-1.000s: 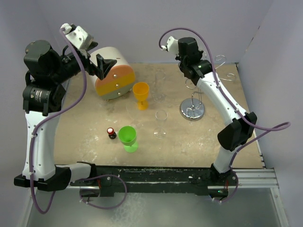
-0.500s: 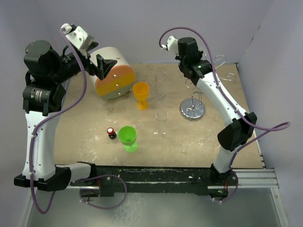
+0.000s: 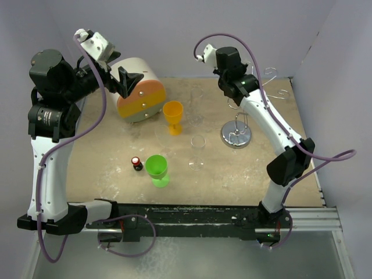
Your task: Place the wine glass upside down on the wine glass rack
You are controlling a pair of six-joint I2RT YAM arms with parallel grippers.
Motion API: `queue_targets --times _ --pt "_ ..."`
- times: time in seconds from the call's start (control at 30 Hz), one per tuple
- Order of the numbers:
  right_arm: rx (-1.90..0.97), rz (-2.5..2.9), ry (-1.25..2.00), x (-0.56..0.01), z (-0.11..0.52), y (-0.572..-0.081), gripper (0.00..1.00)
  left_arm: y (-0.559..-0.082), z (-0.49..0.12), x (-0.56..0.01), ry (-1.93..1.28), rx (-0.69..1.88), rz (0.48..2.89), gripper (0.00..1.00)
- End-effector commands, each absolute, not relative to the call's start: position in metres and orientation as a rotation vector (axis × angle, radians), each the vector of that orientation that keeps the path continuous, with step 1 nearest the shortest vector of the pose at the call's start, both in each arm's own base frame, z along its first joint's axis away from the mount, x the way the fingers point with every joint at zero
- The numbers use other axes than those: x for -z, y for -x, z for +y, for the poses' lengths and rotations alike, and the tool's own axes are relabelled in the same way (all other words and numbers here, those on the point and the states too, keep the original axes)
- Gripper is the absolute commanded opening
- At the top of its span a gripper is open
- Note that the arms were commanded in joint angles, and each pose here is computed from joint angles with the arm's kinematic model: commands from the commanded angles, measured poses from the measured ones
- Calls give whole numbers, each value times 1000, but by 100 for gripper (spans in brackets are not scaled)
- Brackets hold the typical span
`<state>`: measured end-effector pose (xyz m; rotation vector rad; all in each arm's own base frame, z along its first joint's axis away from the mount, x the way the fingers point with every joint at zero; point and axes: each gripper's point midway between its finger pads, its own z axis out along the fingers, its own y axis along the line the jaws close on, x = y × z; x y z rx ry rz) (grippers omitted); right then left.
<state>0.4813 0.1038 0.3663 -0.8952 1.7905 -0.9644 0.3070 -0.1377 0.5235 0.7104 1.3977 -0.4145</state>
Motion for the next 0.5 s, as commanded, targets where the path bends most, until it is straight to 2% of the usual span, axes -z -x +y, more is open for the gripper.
queue_targets --times 0.0,0.27,0.47 --pt "906 1780 826 -384 104 -470 7 -300 -137 -537 -728 400 1339 99" --pt "901 1792 813 -381 102 -466 11 -300 -138 -536 -731 403 1340 99" --pt "890 1793 809 -382 101 -463 19 -299 -137 -536 -730 401 1338 99"
